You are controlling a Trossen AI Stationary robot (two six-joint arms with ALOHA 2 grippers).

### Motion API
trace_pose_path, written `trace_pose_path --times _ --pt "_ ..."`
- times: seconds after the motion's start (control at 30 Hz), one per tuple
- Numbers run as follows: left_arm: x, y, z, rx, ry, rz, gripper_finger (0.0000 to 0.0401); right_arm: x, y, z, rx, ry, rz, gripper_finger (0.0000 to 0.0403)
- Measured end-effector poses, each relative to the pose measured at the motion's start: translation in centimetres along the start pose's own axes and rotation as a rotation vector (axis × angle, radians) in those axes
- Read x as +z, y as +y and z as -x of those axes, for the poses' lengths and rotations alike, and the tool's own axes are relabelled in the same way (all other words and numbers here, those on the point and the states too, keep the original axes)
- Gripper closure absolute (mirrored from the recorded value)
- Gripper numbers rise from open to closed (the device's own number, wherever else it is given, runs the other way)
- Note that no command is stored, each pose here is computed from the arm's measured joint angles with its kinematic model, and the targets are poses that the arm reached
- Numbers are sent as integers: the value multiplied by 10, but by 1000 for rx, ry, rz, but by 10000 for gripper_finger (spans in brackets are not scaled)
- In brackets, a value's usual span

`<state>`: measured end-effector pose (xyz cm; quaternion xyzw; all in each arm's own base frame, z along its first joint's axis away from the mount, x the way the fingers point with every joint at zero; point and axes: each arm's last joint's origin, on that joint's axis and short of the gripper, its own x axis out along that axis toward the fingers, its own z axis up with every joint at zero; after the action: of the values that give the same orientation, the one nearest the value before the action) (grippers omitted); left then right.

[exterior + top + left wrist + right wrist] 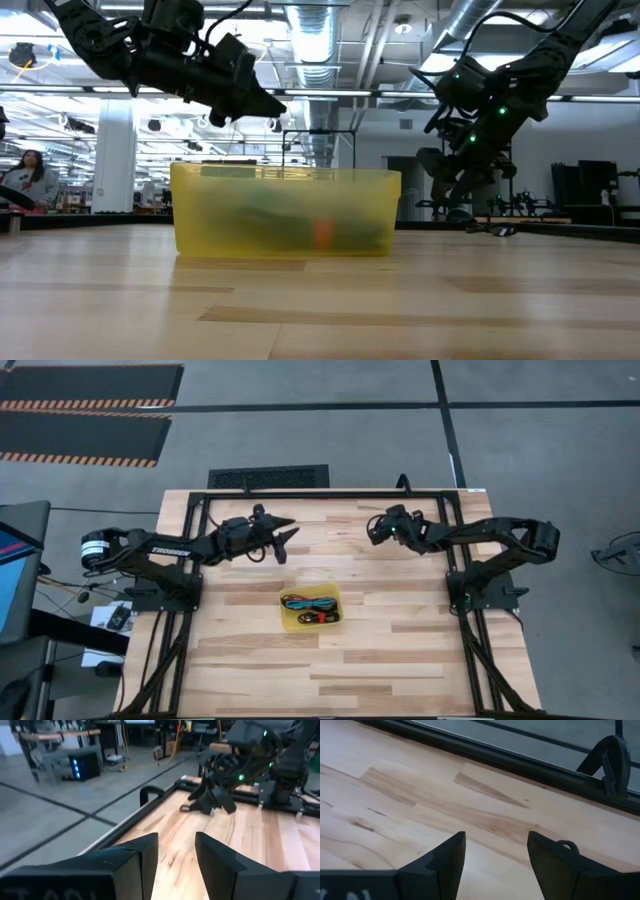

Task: Pick and place USB-C Cables
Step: Put the black charger cable into the yellow bin

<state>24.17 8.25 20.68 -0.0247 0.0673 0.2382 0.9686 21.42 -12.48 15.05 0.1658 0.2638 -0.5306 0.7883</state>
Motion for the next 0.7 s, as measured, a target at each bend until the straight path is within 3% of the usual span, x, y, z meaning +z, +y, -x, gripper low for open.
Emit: trace_pose_path --times 0.2,0.5,0.7 --pt "2 -1 -5 -1 -70 -7 266 1 0 0 -5 -8 -4 165" --pt "-23 -5 -30 -17 -129 52 255 -4 -3 0 -28 36 30 165" --pt "-19 -7 -29 -48 -175 37 254 -9 -9 -2 -68 95 -6 165"
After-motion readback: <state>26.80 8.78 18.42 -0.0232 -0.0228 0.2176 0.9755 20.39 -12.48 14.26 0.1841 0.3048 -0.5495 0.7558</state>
